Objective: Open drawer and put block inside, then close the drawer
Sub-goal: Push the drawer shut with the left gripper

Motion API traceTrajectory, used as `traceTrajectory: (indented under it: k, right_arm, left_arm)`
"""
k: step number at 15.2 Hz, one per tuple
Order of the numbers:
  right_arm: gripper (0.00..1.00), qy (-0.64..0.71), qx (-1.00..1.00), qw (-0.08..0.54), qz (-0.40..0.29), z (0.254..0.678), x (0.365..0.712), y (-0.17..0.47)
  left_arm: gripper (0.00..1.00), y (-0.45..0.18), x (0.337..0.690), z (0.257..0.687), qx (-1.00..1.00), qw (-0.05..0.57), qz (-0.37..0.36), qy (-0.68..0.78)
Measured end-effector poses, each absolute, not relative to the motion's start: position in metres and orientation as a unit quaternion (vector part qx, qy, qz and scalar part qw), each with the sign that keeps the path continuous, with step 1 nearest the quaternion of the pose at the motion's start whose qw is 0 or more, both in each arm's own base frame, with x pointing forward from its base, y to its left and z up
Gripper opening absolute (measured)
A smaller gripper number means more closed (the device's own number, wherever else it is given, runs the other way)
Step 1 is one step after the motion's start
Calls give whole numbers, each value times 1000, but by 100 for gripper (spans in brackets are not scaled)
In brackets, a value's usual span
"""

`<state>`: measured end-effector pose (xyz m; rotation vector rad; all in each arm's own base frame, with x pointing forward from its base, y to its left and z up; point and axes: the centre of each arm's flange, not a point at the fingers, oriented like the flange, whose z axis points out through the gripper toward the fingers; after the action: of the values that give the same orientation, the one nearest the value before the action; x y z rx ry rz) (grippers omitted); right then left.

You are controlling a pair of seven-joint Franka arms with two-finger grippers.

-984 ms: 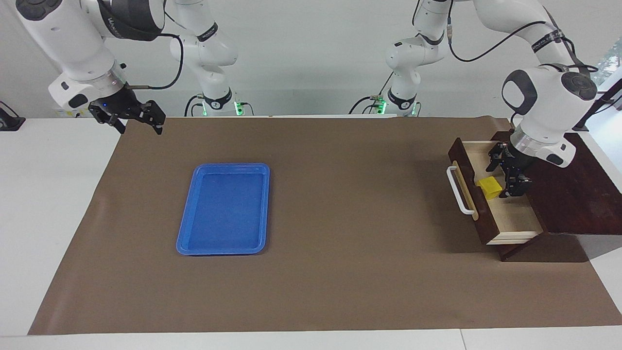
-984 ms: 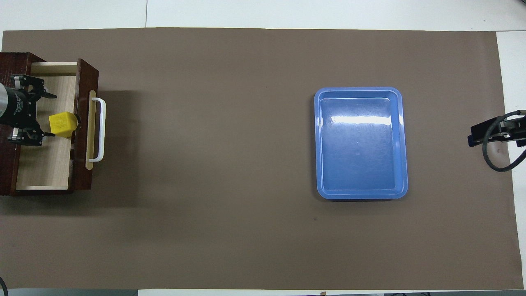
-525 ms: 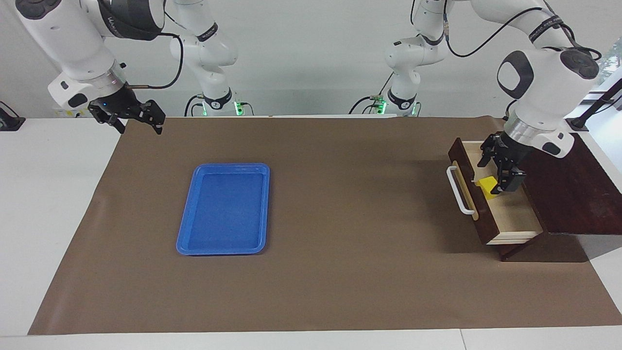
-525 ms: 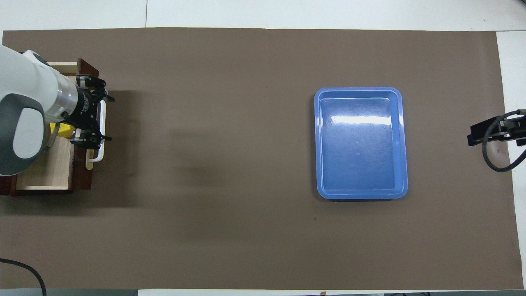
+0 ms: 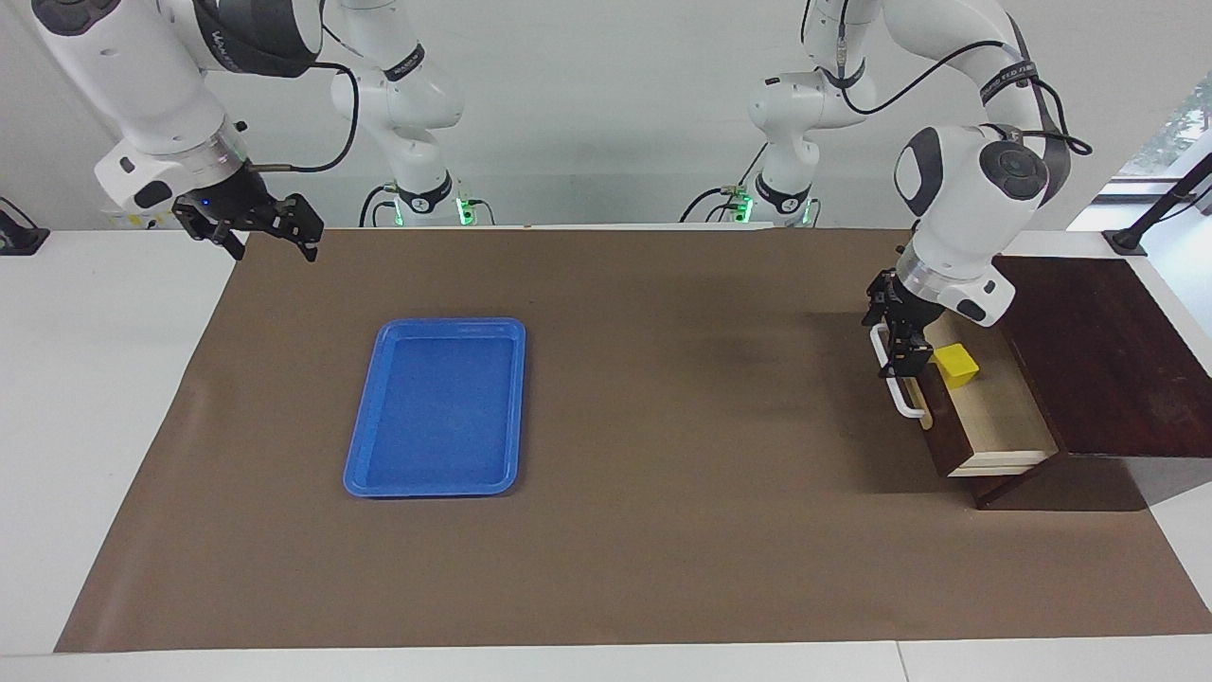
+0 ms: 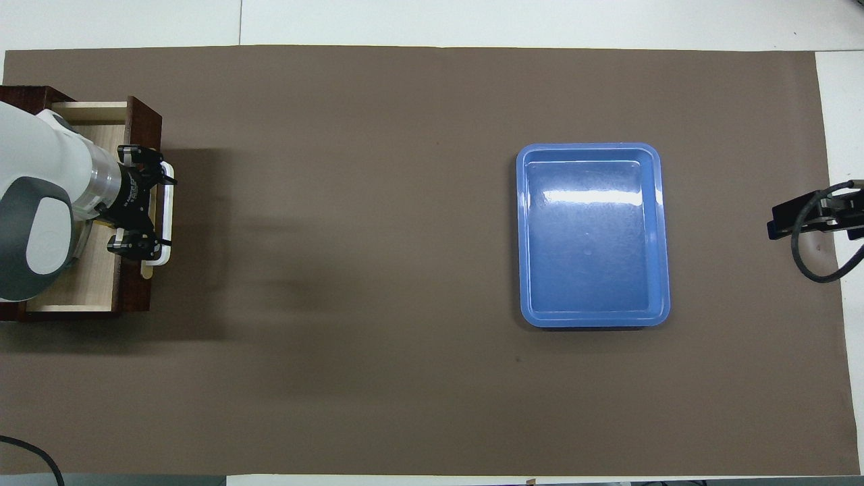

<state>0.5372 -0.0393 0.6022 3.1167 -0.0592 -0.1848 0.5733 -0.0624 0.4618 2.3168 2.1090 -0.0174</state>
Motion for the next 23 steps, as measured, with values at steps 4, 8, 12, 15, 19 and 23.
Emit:
traceTrajectory:
  k: [4,8,12,15,19,23]
  right_arm:
    - [100,-18,998,9,-60,602,537,-39]
    - [100,-18,998,9,-60,602,537,-39]
    - [100,-18,998,9,-60,602,537,-39]
    - [100,-18,998,9,-60,602,537,-39]
    - [100,-18,998,9,-60,602,537,-39]
    - [100,-18,998,9,-60,602,537,-39]
  left_arm:
    - [100,-32,578,465,738,15,6,675]
    - [100,-22,580,465,746,18,9,666]
    - [100,-18,580,465,753,15,13,658]
    - [100,4,581,466,758,11,21,652]
    - [100,39,581,467,767,-10,44,640]
    - [100,51,580,468,776,-27,56,628]
